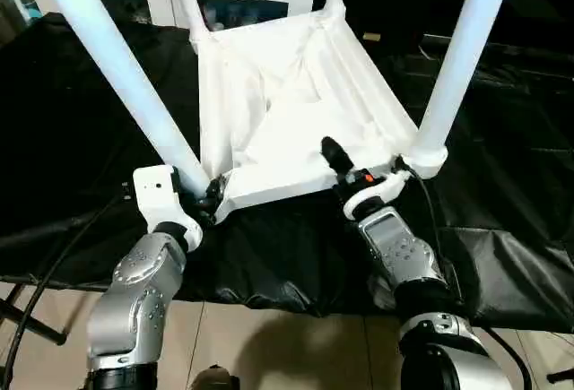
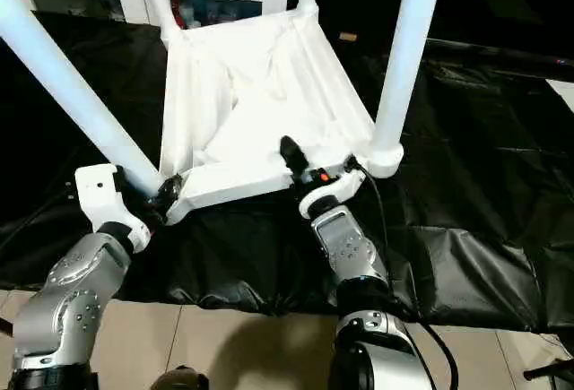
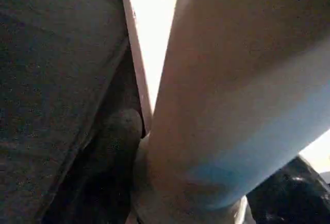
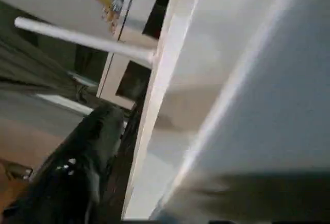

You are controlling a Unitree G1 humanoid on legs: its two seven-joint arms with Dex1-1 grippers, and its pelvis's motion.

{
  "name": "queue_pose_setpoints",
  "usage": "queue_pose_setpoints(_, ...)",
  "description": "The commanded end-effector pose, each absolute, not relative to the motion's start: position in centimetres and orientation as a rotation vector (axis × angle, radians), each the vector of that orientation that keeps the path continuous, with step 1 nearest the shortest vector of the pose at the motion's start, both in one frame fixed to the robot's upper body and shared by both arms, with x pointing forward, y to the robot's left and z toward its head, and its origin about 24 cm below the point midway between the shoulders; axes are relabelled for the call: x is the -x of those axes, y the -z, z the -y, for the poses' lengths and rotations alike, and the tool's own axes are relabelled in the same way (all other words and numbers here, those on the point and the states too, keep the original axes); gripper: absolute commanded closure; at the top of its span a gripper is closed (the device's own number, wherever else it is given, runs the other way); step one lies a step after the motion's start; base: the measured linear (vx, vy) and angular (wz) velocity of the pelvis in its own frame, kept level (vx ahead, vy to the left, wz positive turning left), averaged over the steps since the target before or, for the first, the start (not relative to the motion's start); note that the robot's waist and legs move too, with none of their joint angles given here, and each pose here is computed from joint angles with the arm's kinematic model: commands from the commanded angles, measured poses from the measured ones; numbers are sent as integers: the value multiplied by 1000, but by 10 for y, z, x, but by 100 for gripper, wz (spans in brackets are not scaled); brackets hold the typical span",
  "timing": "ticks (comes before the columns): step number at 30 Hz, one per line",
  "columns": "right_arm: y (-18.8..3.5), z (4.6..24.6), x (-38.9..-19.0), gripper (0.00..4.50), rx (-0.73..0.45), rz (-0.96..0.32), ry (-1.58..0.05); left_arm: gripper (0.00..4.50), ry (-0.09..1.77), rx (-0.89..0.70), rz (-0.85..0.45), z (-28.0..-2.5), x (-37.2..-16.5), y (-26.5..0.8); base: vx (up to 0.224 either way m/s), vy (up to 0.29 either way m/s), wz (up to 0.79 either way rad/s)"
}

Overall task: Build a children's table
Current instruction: Flip table

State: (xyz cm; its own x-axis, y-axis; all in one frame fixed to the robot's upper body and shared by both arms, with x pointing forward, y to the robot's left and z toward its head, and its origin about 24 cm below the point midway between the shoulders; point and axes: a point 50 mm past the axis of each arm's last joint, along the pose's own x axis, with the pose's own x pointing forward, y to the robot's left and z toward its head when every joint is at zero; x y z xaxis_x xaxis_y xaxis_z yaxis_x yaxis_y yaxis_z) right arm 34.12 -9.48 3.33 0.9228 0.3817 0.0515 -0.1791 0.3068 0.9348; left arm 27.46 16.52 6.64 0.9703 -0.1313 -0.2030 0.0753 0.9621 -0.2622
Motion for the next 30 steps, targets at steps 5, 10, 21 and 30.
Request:
queue_pose_setpoints(5, -52, 92, -352, 142, -1221, -136, -408, 185, 267, 257, -156, -142, -274, -79, 0, 0, 0)
queue_pose_setpoints(10, -54, 95, -355, 177, -1217, -124, -414, 185, 266, 229, -147, -142, -276, -80, 0, 0, 0)
queue_pose_setpoints(21, -76, 125, -365, 237, -1114, -4, -343, 57, 373, 88, -206, -177, -256, -70, 0, 0, 0)
queue_pose_setpoints(30, -102, 160, -365, 243, -945, 98, -232, 0, 540, -93, -215, -182, -237, -76, 0, 0, 0)
